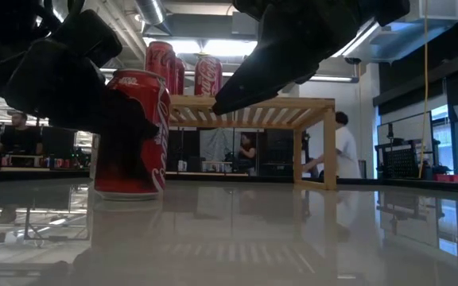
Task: Place canned beverage on shelf
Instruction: Put the red and white soda can on the shelf aligned with the other red and white soda can
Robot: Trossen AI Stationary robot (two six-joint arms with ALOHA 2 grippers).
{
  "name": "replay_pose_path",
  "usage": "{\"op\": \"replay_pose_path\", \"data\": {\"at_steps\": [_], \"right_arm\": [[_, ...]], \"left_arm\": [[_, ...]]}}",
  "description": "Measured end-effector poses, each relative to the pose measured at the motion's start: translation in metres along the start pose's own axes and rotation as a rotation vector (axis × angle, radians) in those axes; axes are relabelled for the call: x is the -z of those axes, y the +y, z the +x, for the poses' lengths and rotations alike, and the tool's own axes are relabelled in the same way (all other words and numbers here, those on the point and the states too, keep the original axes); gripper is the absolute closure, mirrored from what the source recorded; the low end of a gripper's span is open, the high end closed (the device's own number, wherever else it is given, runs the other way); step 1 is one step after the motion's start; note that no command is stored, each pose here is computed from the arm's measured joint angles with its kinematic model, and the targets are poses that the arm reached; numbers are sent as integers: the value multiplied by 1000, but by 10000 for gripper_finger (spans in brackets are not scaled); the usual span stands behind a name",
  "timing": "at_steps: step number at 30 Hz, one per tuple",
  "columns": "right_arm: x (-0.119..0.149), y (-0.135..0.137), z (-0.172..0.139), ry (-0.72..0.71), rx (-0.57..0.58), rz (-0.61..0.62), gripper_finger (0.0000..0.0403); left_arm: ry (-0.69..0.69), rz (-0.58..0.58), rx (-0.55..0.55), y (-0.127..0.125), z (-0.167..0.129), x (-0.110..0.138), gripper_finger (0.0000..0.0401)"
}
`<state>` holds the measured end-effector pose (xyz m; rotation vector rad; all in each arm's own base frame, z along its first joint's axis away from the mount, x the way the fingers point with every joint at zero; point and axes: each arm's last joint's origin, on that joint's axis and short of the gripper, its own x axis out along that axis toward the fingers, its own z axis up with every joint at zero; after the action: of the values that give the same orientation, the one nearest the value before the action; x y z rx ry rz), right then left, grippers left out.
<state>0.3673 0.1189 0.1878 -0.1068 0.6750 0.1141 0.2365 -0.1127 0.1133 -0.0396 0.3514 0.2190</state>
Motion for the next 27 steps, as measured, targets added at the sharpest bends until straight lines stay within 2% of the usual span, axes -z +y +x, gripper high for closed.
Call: {"op": "replay_pose_path", "data": {"at_steps": [10,18,27], "right_arm": [[0,0,0,0,0,2,77],[0,0,0,1,0,2,77],[2,0,0,19,1,-1,77]], "left_arm": [[48,9,166,1,-17,-20,7],[138,-10,158,14,-36,-30,7],[176,-27,280,7,-49,-32,7]]}}
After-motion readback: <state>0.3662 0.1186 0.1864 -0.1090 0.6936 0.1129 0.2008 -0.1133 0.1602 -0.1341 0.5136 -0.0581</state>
